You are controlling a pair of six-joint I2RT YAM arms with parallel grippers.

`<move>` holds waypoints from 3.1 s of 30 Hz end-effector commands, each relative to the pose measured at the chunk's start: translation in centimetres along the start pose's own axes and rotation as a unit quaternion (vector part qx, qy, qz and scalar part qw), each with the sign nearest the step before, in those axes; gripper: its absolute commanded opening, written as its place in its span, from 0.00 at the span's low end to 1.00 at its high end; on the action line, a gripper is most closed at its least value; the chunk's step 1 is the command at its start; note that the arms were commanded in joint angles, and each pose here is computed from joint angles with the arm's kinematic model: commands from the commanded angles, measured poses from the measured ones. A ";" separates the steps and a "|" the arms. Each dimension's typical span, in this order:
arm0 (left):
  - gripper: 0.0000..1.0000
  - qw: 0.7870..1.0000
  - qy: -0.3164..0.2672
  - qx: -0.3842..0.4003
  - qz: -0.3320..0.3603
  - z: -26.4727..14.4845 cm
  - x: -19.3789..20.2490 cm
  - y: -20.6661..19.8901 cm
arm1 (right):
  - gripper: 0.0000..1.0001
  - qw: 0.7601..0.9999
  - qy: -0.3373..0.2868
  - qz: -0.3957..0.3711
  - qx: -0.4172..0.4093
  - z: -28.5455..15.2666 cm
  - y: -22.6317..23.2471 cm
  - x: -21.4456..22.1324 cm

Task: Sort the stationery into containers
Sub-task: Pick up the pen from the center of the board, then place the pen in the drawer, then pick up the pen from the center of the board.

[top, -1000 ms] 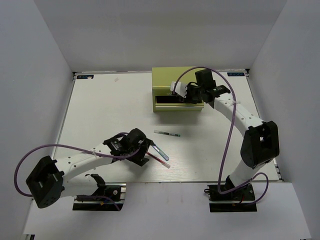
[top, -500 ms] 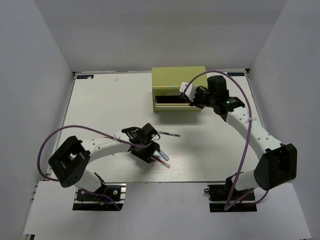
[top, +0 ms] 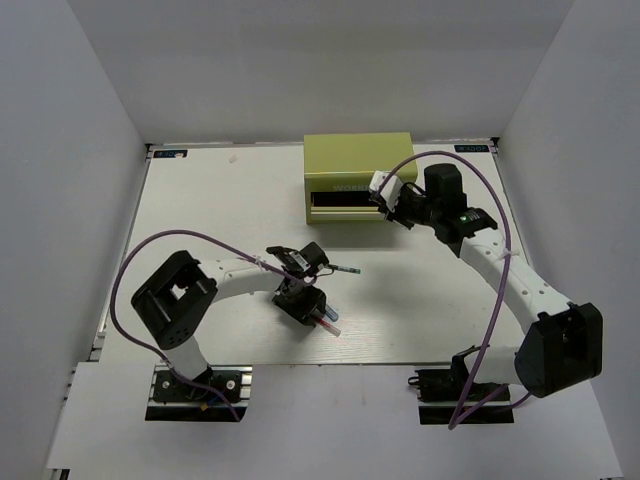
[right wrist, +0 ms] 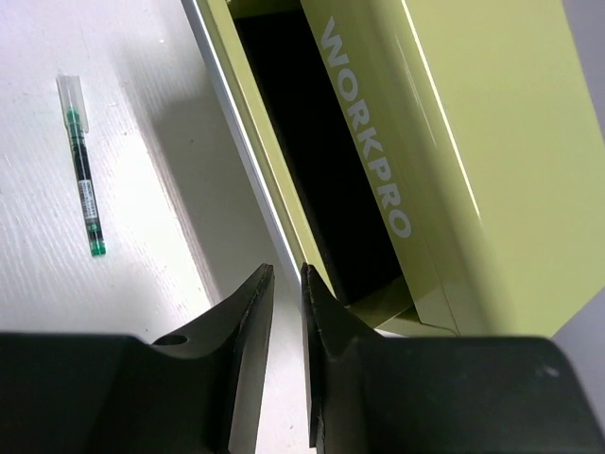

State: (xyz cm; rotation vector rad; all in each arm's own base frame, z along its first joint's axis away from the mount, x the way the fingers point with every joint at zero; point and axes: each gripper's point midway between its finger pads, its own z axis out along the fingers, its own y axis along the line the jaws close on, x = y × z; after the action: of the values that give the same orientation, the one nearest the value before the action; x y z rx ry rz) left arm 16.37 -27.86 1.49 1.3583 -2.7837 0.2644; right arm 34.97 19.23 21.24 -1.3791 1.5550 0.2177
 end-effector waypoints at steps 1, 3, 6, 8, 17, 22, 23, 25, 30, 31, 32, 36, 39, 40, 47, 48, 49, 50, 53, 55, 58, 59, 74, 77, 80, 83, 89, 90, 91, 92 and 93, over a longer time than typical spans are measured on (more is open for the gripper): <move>0.50 1.000 0.010 -0.023 0.017 -0.3 0.4 0.2 | 0.24 0.999 -0.034 -0.005 0.023 -0.9 -1.0 -1.6; 0.50 0.999 0.017 -0.040 0.020 0.5 0.5 0.7 | 0.24 0.999 -0.032 -0.001 0.027 -1.1 -1.1 -1.2; 0.43 0.998 0.027 -0.052 0.018 0.9 0.6 1.0 | 0.24 0.999 -0.040 0.002 0.024 -1.1 -0.9 -1.5; 0.35 0.998 0.027 -0.054 0.018 0.7 0.4 0.5 | 0.24 0.999 -0.041 0.004 0.026 -1.2 -0.9 -1.4; 0.18 0.999 0.034 -0.013 0.032 -1.6 0.9 -1.2 | 0.38 0.999 -0.039 0.013 0.025 -1.4 -0.3 -0.5; 0.10 0.987 0.043 0.117 0.104 -5.6 2.2 -6.5 | 0.43 0.999 -0.040 0.014 0.027 -1.5 -0.2 -0.3; 0.09 0.982 0.044 0.143 0.113 -6.7 2.5 -7.5 | 0.43 0.999 -0.040 0.015 0.031 -1.6 -0.3 -0.2; 0.04 0.968 0.039 0.208 0.137 -9.4 2.6 -10.0 | 0.43 0.999 -0.041 0.016 0.032 -1.5 -0.4 -0.2; 0.00 0.935 -0.031 0.316 0.156 -14.6 0.8 -14.7 | 0.39 0.997 -0.041 0.036 0.062 -1.9 -1.2 0.2; 0.00 0.933 -0.044 0.329 0.141 -15.2 -0.5 -15.7 | 0.36 0.996 -0.047 0.034 0.075 -2.2 -1.7 -0.2; 0.00 0.927 -0.060 0.344 0.137 -16.0 -1.2 -16.5 | 0.31 0.994 -0.048 0.043 0.091 -2.4 -2.2 -0.1; 0.00 0.909 -0.090 0.392 0.109 -18.6 -3.4 -21.1 | 0.13 0.989 -0.053 0.052 0.127 -3.2 -3.4 -0.2; 0.00 0.905 -0.103 0.406 0.078 -19.0 -4.8 -23.7 | 0.13 0.988 -0.052 0.054 0.137 -3.7 -3.6 0.2; 0.00 0.900 -0.099 0.419 0.070 -19.3 -4.7 -24.6 | 0.13 0.987 -0.053 0.054 0.139 -3.7 -3.6 0.1; 0.00 0.906 -0.102 0.412 -0.005 -18.8 -6.2 -27.6 | 0.13 0.984 -0.051 0.056 0.160 -4.8 -3.8 0.7; 0.00 0.911 -0.105 0.399 -0.015 -17.8 -6.5 -27.7 | 0.13 0.984 -0.052 0.055 0.162 -4.9 -3.8 0.6; 0.00 0.911 -0.111 0.396 -0.023 -17.7 -6.8 -27.9 | 0.13 0.983 -0.052 0.056 0.165 -5.0 -3.7 0.8; 0.00 0.912 -0.109 0.395 -0.029 -17.9 -6.8 -27.9 | 0.13 0.983 -0.050 0.056 0.165 -5.0 -3.7 1.0; 0.04 0.910 -0.108 0.395 -0.059 -17.1 -7.3 -28.1 | 0.13 0.983 -0.051 0.057 0.165 -5.1 -3.7 1.1; 0.08 0.903 -0.103 0.409 -0.082 -17.4 -7.5 -28.6 | 0.13 0.983 -0.049 0.059 0.165 -5.1 -3.7 1.3; 0.28 0.901 -0.098 0.412 -0.092 -17.3 -7.6 -28.7 | 0.13 0.984 -0.049 0.059 0.163 -5.1 -3.6 1.4; 0.32 0.901 -0.098 0.412 -0.092 -17.3 -7.6 -28.7 | 0.13 0.984 -0.048 0.060 0.161 -5.0 -3.5 1.5; 0.54 0.888 -0.077 0.450 -0.049 -21.3 -6.1 -26.3 | 0.34 0.989 -0.109 -0.038 -0.091 -3.5 4.1 -0.7; 0.27 0.888 -0.090 0.451 0.012 -20.3 -5.7 -23.3 | 0.21 0.975 -0.107 0.000 -0.197 -3.3 8.5 0.4; 0.16 0.870 -0.108 0.479 0.044 -23.0 -6.0 -20.0 | 0.12 0.964 -0.103 0.007 -0.244 -1.7 10.3 1.4; 0.22 0.868 -0.154 0.463 0.088 -22.7 -7.0 -15.4 | 0.23 0.956 -0.086 0.000 -0.280 -0.1 11.8 2.4; 0.78 0.895 -0.222 0.367 0.125 -19.2 -9.8 -8.6 | 0.47 0.951 -0.037 -0.031 -0.306 3.5 13.7 3.7; 0.83 0.902 -0.228 0.346 0.125 -19.0 -10.2 -7.2 | 0.48 0.950 -0.028 -0.035 -0.308 4.1 14.2 3.9; 0.86 0.903 -0.245 0.334 0.114 -19.0 -11.0 -6.5 | 0.48 0.951 -0.015 -0.021 -0.308 4.6 14.6 4.0; 0.88 0.906 -0.251 0.322 0.108 -18.6 -11.4 -5.7 | 0.52 0.953 -0.018 -0.028 -0.300 5.6 14.3 3.8; 0.88 0.907 -0.257 0.315 0.107 -18.4 -11.7 -5.1 | 0.55 0.952 -0.018 -0.035 -0.305 6.4 14.9 3.2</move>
State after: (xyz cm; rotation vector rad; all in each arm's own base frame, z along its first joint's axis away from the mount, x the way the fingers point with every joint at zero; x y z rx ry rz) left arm 28.11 -22.27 21.37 1.3314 -3.3572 1.3447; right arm 24.43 24.16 7.87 -1.8935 1.5152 0.8104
